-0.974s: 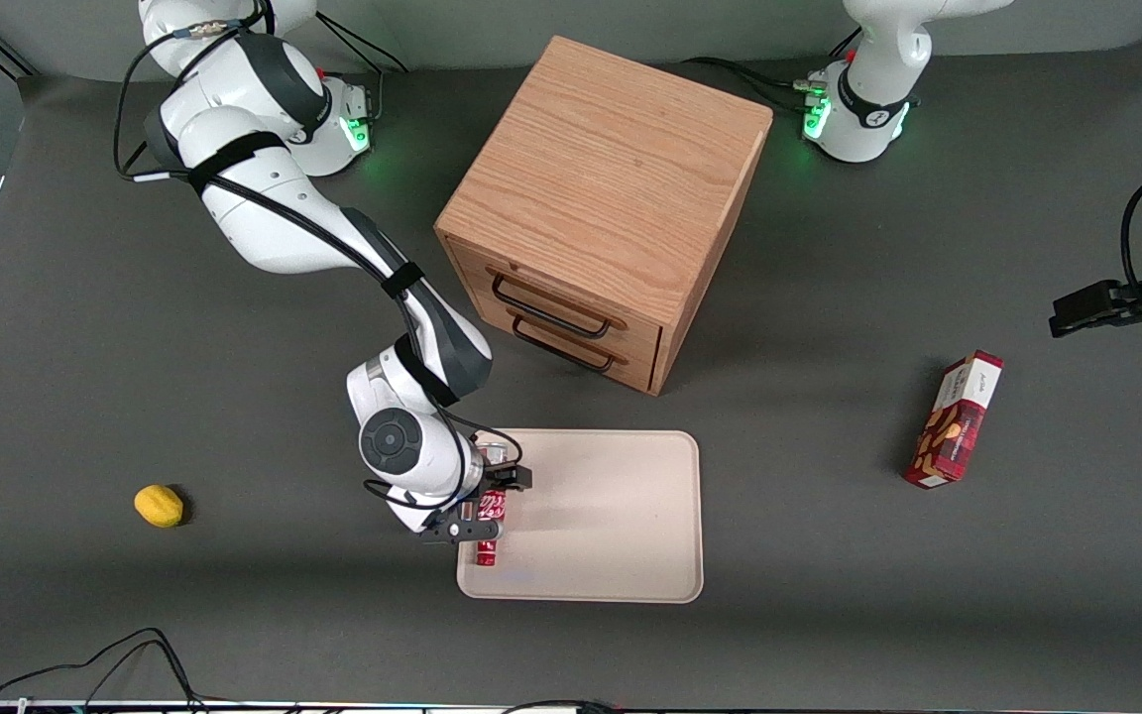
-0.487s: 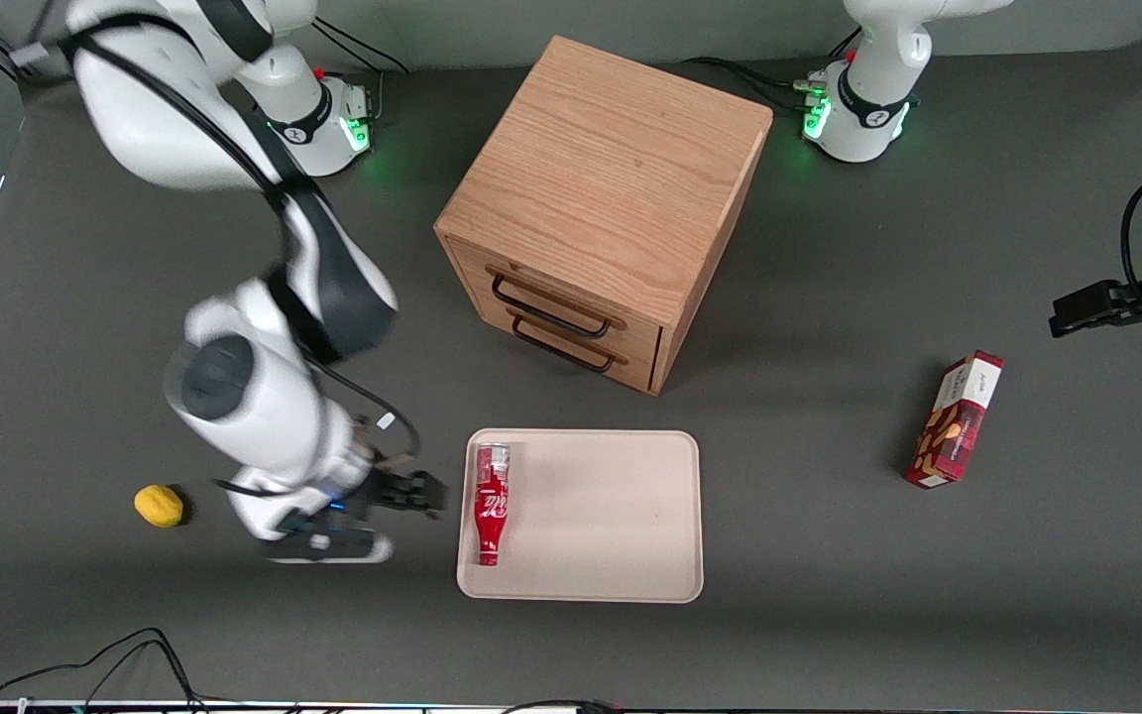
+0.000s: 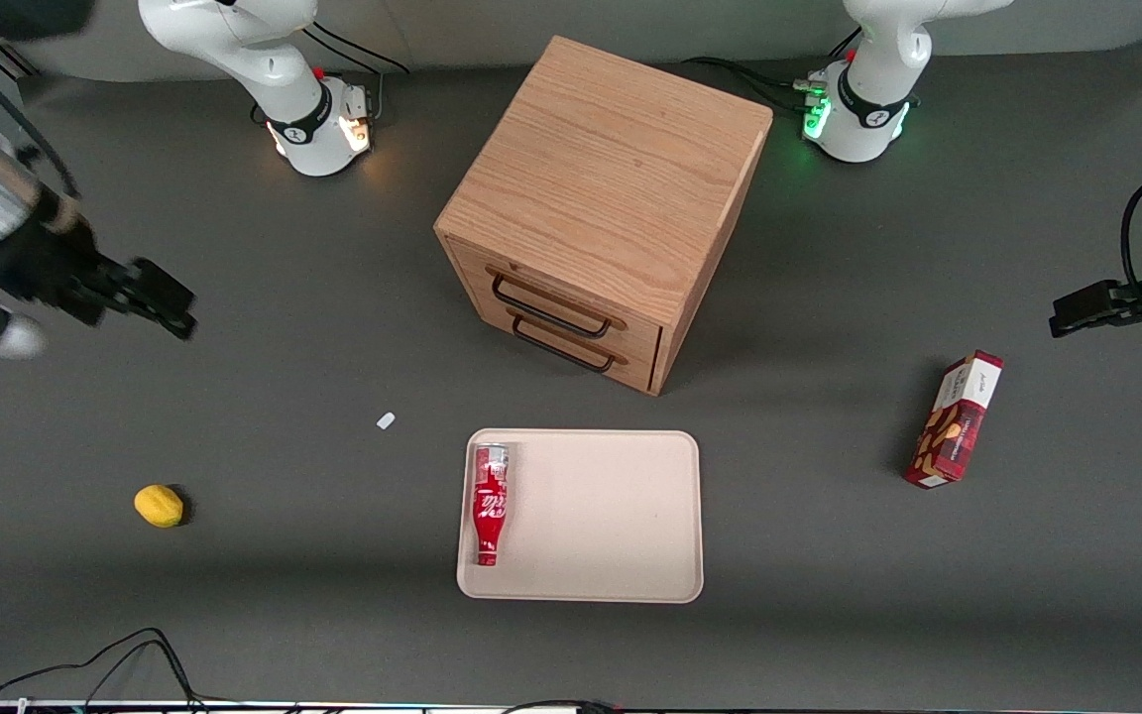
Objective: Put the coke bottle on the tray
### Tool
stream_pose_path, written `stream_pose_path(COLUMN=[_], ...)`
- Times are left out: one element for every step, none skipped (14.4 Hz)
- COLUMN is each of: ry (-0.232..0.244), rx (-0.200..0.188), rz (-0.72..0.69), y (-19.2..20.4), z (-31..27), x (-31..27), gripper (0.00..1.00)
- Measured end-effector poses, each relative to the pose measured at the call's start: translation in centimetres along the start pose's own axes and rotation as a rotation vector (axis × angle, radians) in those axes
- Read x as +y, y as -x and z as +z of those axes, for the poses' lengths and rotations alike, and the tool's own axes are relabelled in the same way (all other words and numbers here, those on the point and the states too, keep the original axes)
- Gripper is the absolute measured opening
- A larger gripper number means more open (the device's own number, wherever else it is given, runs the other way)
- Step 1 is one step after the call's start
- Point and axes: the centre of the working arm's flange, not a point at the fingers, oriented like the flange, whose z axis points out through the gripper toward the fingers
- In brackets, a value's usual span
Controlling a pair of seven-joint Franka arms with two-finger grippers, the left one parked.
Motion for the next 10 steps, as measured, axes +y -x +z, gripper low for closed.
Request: stream_pose_path(ry=[0.006, 0.013, 0.014, 0.014, 0.011, -0.001, -0.015, -0.024, -0.028, -0.029], rx=[-0.017, -0.033, -0.041, -0.047, -0.056, -0.065, -0.072, -0.077, -0.078, -0.078], rz=[0.018, 0.034, 0.048, 0.060, 0.069, 0.078, 0.085, 0.085, 0.085, 0.089], y=[0.6, 1.1, 1.6, 2.1, 2.6, 3.1, 3.4, 3.5, 3.5, 3.4], z=[0.3, 1.1, 2.0, 3.0, 3.8, 4.4, 4.6, 4.6, 4.6, 4.6], x=[1.5, 2.7, 3.8, 4.7, 5.5, 6.1, 6.8, 7.7, 8.3, 8.8], gripper=[1.00, 1.00, 1.00, 1.00, 1.00, 1.00, 1.00, 1.00, 1.00, 1.00])
